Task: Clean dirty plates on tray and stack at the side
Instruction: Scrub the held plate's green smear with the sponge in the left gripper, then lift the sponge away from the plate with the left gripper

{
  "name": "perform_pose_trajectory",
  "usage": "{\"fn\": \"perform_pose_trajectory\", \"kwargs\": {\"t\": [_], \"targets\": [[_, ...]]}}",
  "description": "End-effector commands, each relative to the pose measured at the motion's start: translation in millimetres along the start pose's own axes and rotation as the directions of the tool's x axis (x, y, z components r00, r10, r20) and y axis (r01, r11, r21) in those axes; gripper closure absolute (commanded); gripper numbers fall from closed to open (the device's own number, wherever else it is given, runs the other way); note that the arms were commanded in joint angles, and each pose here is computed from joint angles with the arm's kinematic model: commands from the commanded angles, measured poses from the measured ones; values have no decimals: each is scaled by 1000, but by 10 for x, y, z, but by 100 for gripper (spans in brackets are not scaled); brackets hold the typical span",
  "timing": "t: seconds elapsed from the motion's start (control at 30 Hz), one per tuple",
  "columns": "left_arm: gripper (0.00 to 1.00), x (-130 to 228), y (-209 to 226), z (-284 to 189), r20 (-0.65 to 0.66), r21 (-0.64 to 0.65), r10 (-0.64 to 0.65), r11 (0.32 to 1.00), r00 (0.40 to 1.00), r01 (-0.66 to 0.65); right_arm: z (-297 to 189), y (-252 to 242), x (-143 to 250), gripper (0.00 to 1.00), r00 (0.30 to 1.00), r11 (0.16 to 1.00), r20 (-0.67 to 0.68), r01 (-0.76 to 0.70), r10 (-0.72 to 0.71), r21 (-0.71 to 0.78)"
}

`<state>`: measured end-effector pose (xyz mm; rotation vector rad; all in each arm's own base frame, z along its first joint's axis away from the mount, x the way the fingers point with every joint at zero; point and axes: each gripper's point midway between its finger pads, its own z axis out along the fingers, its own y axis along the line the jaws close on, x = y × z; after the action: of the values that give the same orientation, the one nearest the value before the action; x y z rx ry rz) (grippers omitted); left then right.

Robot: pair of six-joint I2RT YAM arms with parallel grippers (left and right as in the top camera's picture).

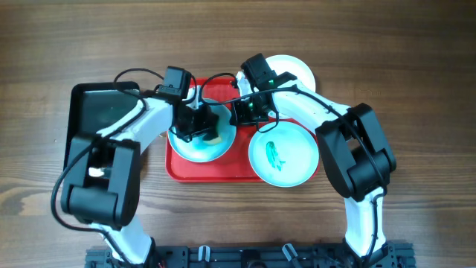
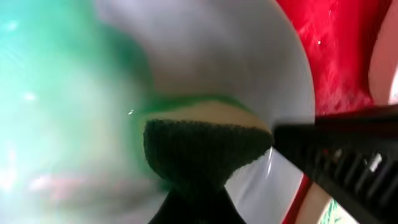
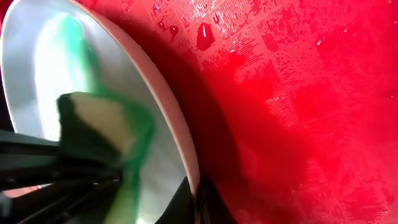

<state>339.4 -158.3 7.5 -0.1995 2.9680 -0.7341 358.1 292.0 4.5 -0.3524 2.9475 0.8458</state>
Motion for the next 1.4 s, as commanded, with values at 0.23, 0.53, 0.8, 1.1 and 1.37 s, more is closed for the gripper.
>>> {"fn": "perform_pose_trajectory", "kwargs": {"t": [0.23, 0.53, 0.8, 1.1, 1.37], "targets": [[96, -337, 873, -215, 284, -454, -125, 856, 951, 248, 50, -38, 26, 96, 1000, 1000, -14, -18, 18, -6], [96, 303, 330, 23, -121, -188, 27, 981, 992, -49, 50, -42, 23, 96, 1000, 1000, -12, -18, 18, -4], [96, 599, -311, -30, -235, 230, 212, 960, 948, -158, 50, -41, 24, 96, 1000, 1000, -13, -19, 19, -5], [96, -207, 142, 60, 76, -139, 151, 980, 986, -140, 50, -42, 25, 96, 1000, 1000, -13, -18, 18, -4], [96, -233, 1052, -338, 268, -593, -60, 776, 962, 214, 50, -42, 23, 96, 1000, 1000, -12, -18, 18, -4]]}}
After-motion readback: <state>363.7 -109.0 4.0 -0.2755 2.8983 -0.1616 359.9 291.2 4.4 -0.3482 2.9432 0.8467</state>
